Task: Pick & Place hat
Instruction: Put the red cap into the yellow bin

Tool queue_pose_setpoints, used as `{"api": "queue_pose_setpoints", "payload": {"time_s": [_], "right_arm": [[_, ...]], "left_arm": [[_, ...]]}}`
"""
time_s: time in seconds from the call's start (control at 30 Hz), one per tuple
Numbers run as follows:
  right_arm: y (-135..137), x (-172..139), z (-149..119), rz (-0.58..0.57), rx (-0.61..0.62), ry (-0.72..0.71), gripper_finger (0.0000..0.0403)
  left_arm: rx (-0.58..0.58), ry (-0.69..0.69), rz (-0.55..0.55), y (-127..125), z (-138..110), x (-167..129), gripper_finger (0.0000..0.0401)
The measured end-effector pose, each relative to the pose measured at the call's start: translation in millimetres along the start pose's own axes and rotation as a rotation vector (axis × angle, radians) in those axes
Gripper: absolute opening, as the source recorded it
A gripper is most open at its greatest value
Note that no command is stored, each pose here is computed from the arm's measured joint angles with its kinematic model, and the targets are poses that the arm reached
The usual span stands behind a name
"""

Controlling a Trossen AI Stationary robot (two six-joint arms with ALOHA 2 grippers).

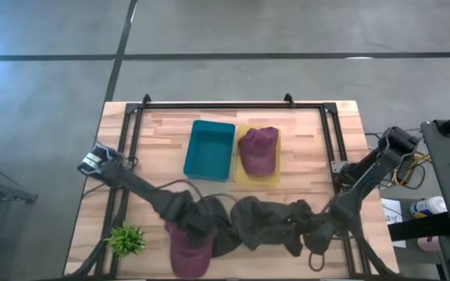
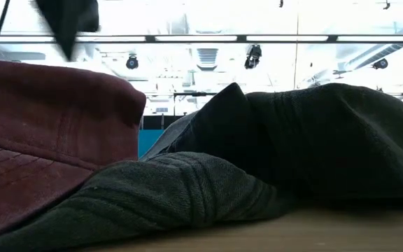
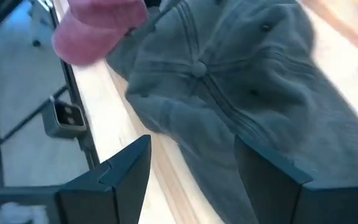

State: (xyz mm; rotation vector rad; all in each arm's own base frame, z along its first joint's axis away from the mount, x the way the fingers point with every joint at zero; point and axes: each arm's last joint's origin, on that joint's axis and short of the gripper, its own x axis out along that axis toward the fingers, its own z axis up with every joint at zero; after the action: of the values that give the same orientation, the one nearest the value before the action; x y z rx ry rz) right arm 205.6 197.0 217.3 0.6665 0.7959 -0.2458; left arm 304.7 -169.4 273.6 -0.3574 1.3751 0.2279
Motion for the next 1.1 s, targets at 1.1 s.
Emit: {"api": "queue_pose_setpoints", "payload": {"time_s": [1.1], "right_arm": [[34.4,60.1,15.5,0.123,0.17,-0.051,0.0224]], "left_arm": [[0.377,0.017,-0.527,102.8,26.7,39.9,0.0153]]}}
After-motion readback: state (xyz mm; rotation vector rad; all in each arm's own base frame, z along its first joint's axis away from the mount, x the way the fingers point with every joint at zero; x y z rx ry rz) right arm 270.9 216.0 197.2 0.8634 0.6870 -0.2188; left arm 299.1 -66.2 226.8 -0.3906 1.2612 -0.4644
